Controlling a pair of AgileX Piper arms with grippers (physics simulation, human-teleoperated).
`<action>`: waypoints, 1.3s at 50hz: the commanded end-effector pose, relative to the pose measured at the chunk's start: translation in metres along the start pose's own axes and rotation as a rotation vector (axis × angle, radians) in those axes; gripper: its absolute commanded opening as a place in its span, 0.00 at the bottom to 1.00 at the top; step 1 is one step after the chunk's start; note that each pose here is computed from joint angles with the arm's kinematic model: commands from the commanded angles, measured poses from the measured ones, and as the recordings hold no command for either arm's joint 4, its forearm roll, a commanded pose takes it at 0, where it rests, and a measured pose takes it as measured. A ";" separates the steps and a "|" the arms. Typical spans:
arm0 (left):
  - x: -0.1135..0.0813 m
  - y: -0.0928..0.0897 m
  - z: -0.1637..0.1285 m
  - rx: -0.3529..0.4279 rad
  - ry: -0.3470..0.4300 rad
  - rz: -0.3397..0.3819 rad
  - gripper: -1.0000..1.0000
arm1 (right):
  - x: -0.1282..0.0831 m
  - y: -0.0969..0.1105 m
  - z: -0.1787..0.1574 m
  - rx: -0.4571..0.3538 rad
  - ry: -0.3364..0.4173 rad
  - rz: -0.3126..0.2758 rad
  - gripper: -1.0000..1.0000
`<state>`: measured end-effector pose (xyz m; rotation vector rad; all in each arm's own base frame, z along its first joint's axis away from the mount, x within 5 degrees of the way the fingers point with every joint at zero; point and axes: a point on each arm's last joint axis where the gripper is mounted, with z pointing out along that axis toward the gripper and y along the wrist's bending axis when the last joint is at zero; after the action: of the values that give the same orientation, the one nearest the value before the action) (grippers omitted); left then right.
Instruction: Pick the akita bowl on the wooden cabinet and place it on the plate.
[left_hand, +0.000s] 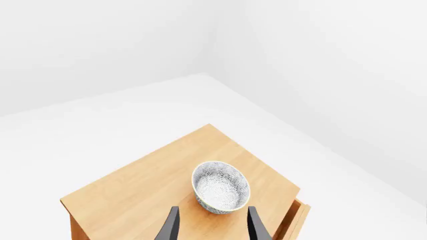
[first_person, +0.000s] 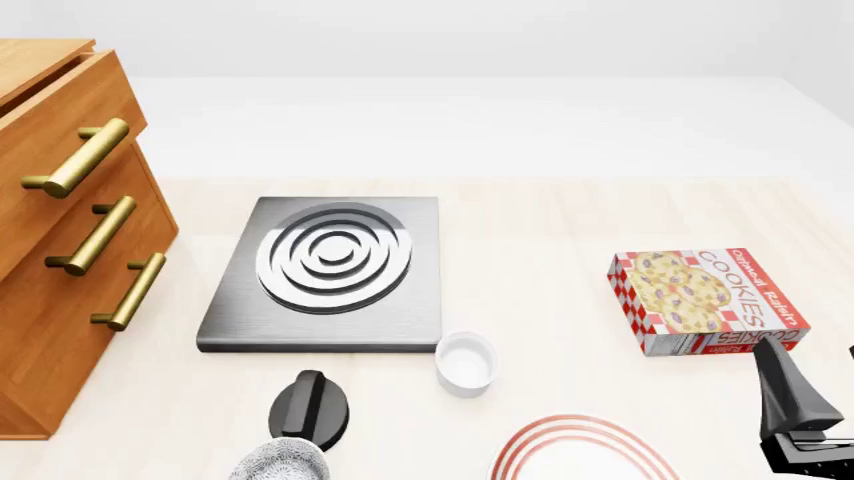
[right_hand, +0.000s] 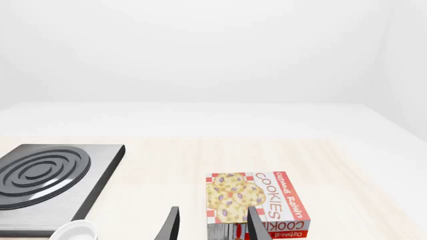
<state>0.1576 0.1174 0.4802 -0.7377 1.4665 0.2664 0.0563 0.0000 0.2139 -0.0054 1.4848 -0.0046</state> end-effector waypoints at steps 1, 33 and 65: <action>0.001 0.002 0.013 -0.019 0.031 -0.027 1.00 | 0.000 0.000 0.000 0.000 0.000 0.000 1.00; 0.009 0.006 0.063 -0.062 0.135 -0.130 1.00 | 0.000 0.000 0.000 0.000 0.000 0.000 1.00; 0.013 0.013 0.089 -0.100 0.167 -0.187 1.00 | 0.000 0.000 0.000 0.000 0.000 0.000 1.00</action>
<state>0.2171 0.1704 0.4605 -0.9733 1.5353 0.1421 0.0563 0.0000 0.2139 -0.0054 1.4848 -0.0046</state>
